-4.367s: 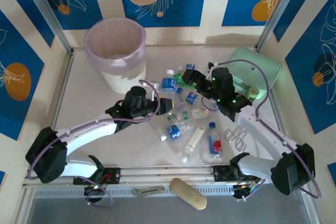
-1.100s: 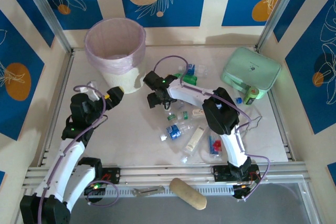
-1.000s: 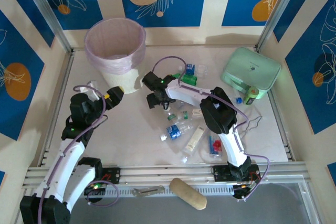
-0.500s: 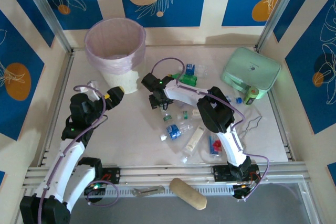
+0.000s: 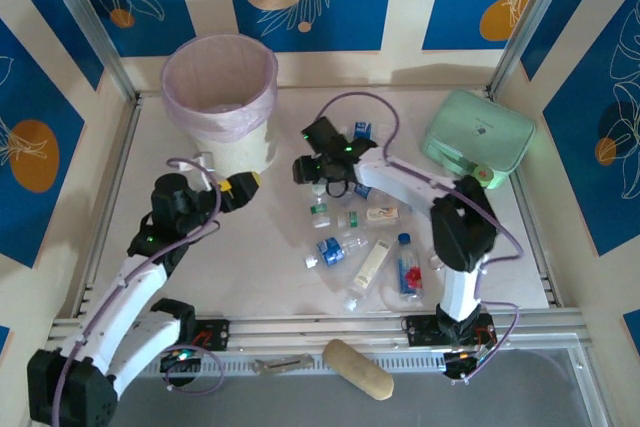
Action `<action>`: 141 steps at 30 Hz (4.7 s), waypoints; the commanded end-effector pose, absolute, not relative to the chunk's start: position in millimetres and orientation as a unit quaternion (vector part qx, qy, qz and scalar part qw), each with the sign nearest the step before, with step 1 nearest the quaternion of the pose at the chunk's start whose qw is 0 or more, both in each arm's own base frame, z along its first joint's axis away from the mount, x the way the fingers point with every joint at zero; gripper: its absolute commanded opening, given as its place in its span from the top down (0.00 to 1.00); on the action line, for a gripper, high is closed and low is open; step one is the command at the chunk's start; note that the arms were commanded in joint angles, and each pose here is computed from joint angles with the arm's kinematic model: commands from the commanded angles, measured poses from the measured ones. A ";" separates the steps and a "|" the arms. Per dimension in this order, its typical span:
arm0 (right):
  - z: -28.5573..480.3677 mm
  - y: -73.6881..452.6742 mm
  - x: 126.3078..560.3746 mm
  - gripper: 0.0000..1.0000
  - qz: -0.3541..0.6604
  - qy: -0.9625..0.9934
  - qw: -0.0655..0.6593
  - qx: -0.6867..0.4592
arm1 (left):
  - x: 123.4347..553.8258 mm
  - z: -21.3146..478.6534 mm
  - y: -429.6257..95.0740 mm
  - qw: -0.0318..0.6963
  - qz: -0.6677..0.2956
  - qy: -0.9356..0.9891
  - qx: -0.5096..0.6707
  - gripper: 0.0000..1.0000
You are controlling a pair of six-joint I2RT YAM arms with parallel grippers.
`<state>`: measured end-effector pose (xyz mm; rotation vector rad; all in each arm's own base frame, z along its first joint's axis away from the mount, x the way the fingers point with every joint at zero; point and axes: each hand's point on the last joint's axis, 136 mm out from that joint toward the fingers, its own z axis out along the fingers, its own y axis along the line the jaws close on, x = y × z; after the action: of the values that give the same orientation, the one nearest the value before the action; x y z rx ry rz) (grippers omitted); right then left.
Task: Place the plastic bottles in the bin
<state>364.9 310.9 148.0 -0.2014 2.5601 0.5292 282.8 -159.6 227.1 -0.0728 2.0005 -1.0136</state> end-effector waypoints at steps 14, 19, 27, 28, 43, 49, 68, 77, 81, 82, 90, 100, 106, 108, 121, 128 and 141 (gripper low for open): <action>210.4 228.2 360.7 0.48 0.318 0.880 0.335 0.111 | 254.2 223.1 -312.2 0.375 -0.441 0.792 0.195 0.00; 222.1 227.1 354.6 0.49 0.341 0.867 0.343 0.120 | 251.3 211.2 -336.6 0.350 -0.449 0.796 0.204 0.00; 233.0 239.6 344.4 0.49 0.368 0.855 0.348 0.111 | 258.6 206.9 -366.8 0.340 -0.464 0.789 0.214 0.03; 232.8 241.6 343.0 0.49 0.370 0.855 0.346 0.109 | 259.3 206.9 -368.4 0.340 -0.465 0.789 0.214 0.04; 227.2 258.2 334.5 0.49 0.384 0.857 0.328 0.099 | 270.0 206.5 -356.4 0.375 -0.424 0.799 0.202 0.10; 227.9 262.2 332.4 0.50 0.386 0.858 0.325 0.093 | 277.2 210.8 -352.4 0.394 -0.401 0.801 0.205 0.13; 226.1 265.6 333.1 0.29 0.385 0.860 0.322 0.093 | 277.6 210.4 -347.5 0.404 -0.396 0.800 0.200 0.42; 243.7 234.6 338.1 0.16 0.385 0.844 0.354 0.119 | 276.2 194.2 -334.3 0.399 -0.373 0.817 0.185 0.42; 247.6 213.3 335.8 0.15 0.379 0.837 0.370 0.139 | 276.7 185.7 -321.6 0.398 -0.348 0.830 0.177 0.42; 247.0 207.1 335.1 0.15 0.375 0.836 0.374 0.146 | 277.3 185.6 -318.3 0.399 -0.343 0.832 0.176 0.42; 236.9 169.1 326.2 0.15 0.350 0.833 0.385 0.189 | 299.5 238.7 -289.7 0.455 -0.294 0.816 0.200 0.41; 219.3 159.5 318.0 0.01 0.340 0.840 0.373 0.201 | 358.1 360.3 -233.9 0.571 -0.197 0.770 0.207 0.40; 214.4 160.5 316.4 0.01 0.338 0.845 0.368 0.193 | 399.7 416.5 -187.0 0.622 -0.140 0.749 0.180 0.39; 214.1 161.1 315.3 0.01 0.338 0.846 0.366 0.190 | 414.1 427.3 -171.7 0.629 -0.124 0.748 0.172 0.39; 211.4 160.3 309.6 0.01 0.335 0.851 0.360 0.182 | 496.8 389.0 -102.5 0.574 -0.076 0.809 0.105 0.39; 215.9 156.4 308.0 0.01 0.330 0.852 0.364 0.182 | 514.4 339.1 -91.7 0.522 -0.071 0.846 0.081 0.37; 219.5 157.1 307.3 0.01 0.332 0.851 0.366 0.177 | 510.4 340.3 -87.4 0.518 -0.072 0.850 0.063 0.05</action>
<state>310.4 158.2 213.8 0.4788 2.1944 0.8486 515.7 -94.4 319.5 0.1766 2.0707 -0.1737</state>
